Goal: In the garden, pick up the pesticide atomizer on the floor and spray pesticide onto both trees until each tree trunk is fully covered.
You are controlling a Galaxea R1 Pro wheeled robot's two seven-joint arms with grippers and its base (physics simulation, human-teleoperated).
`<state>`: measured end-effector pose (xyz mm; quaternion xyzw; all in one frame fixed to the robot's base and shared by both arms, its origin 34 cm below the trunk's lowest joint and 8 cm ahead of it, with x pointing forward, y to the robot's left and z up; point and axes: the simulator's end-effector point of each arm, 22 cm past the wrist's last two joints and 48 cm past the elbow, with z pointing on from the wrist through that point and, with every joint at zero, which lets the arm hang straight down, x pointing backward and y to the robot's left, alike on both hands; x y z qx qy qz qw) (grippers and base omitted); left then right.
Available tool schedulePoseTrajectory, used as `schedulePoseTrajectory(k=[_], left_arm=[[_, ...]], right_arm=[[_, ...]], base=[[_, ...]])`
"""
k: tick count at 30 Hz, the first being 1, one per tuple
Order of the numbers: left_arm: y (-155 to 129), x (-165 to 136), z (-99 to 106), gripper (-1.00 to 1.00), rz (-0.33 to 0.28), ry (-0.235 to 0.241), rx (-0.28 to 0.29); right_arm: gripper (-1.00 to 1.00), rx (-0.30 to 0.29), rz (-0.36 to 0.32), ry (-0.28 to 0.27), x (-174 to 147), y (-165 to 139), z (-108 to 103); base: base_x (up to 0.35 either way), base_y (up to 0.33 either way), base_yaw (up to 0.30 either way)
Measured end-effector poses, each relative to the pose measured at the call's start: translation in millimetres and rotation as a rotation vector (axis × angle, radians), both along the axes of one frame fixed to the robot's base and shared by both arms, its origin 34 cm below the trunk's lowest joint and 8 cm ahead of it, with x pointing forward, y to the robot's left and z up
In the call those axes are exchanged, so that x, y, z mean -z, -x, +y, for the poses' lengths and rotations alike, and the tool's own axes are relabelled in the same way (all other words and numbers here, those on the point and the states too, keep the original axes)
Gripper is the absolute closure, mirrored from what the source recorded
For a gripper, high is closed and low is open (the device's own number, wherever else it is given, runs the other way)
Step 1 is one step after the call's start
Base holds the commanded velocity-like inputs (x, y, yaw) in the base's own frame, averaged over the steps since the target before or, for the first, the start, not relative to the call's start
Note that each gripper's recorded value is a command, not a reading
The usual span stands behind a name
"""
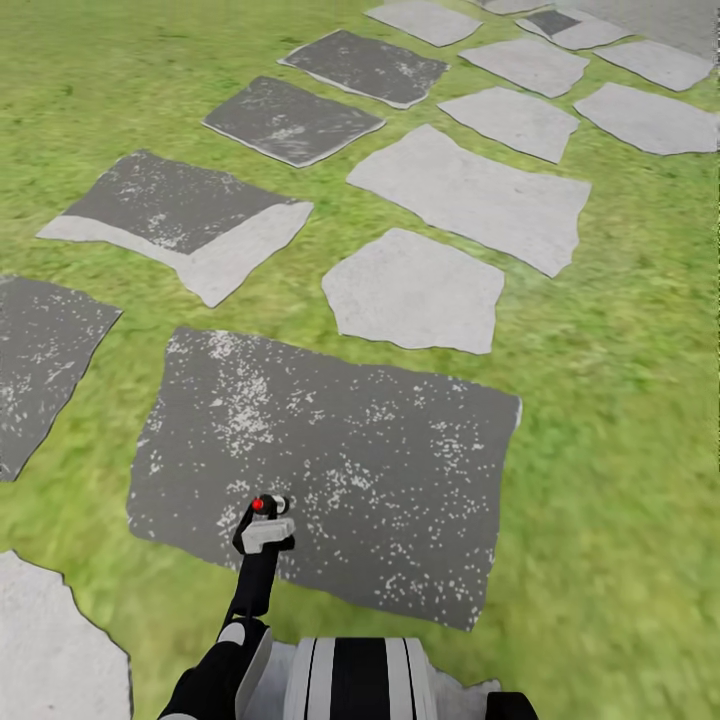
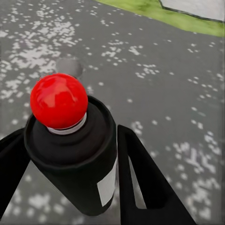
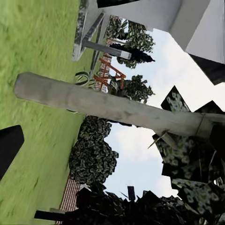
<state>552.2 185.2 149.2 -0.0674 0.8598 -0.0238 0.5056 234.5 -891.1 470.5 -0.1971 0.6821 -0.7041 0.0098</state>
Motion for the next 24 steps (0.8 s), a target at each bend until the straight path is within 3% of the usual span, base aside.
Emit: schedulePoseTrajectory(k=[1, 2, 24], left_arm=[[-1, -2, 0, 1.0, -0.003, 0.0, 0.0], [-2, -4, 0, 1.0, -0.006, 0.0, 0.0], [-29, -49, -1, 1.0, -0.093, 0.001, 0.001]], right_arm=[[-1.0, -0.018, -0.025, 0.044, -10, -5, 1], [-1.0, -0.021, -0.032, 0.047, -12, -6, 2], [-1.0, -0.033, -0.136, 0.043, -26, -13, 3]], base=[[0.0, 0.0, 0.0], [0.0, 0.0, 0.0], [0.0, 0.0, 0.0]])
